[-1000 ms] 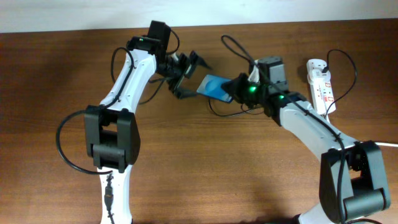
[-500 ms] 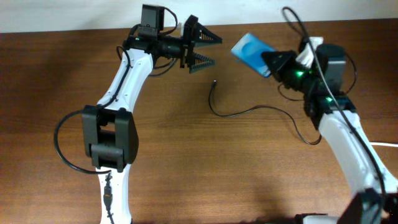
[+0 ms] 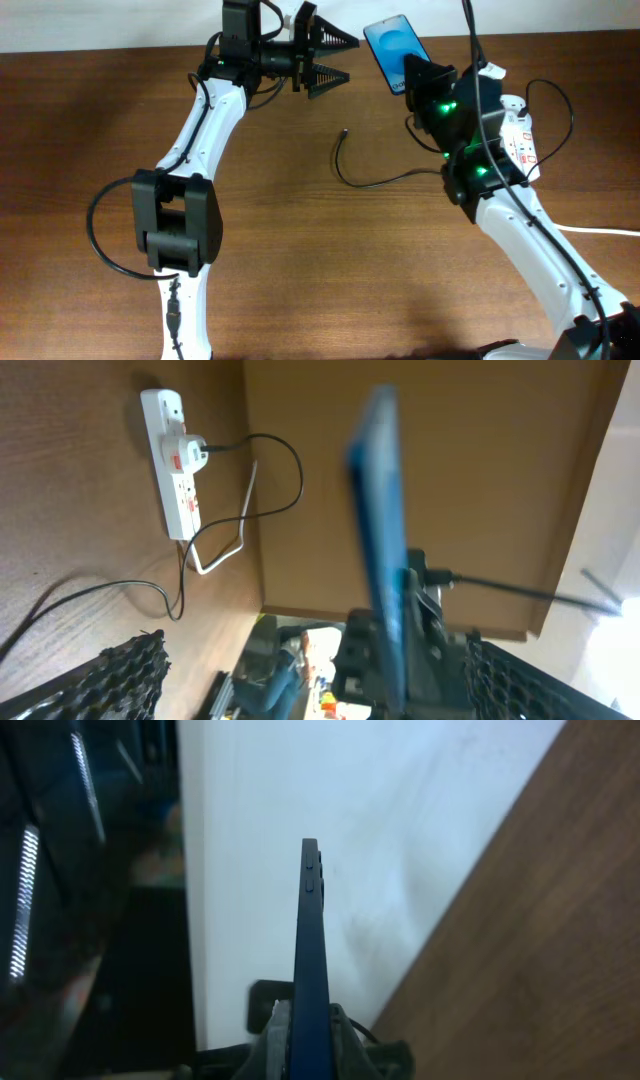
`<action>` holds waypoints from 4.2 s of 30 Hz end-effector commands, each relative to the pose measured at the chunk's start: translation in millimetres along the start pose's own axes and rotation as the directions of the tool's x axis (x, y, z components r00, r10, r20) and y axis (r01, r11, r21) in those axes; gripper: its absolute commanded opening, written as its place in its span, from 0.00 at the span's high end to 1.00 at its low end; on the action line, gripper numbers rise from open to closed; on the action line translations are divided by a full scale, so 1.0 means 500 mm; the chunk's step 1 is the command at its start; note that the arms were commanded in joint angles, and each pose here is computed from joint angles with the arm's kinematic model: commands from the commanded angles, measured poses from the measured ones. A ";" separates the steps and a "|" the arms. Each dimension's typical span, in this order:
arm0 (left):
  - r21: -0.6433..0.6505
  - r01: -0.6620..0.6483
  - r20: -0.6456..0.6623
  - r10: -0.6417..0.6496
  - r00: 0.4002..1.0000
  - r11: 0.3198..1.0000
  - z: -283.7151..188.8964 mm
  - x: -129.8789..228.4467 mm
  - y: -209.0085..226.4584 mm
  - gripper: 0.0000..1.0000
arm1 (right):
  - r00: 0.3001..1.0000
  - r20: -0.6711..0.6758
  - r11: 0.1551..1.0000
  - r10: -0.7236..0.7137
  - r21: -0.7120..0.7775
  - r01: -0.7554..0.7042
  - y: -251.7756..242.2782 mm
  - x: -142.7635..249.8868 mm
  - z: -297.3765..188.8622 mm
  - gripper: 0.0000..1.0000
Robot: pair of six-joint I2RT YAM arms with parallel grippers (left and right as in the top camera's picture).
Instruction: Plug charger to phone and switch on socket
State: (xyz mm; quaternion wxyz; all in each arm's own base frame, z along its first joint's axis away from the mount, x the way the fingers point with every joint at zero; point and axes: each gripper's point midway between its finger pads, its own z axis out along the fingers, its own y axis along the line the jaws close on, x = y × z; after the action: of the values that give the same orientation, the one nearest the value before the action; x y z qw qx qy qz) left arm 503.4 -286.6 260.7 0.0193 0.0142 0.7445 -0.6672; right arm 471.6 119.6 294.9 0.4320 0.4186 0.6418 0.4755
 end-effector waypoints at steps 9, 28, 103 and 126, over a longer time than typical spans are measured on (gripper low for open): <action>-0.014 0.255 0.076 -0.254 0.964 0.967 0.010 -0.022 -0.001 0.05 | 0.997 0.044 0.997 0.063 -0.047 -0.061 0.023 0.044 0.021 0.96; 0.003 0.199 0.105 -0.198 0.975 0.980 0.021 -0.036 -0.019 0.37 | 0.978 -0.024 0.974 0.208 -0.086 -0.209 0.001 0.112 0.074 0.96; -0.180 0.026 0.218 0.014 0.976 0.983 -0.162 -0.073 0.107 1.00 | 0.872 -0.364 0.933 -0.327 0.024 0.360 -0.178 0.057 0.071 0.02; -0.152 0.011 0.261 0.029 0.965 0.988 -0.297 -0.081 0.119 1.00 | 0.509 -0.736 0.554 -0.447 0.219 0.803 -0.257 0.024 -0.084 0.02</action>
State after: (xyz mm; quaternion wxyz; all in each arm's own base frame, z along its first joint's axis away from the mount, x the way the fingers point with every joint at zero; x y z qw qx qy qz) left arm 542.7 -149.7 210.2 0.1048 -0.0787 0.7912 -0.5974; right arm 400.0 103.8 156.7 0.1731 0.0905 0.9510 0.2395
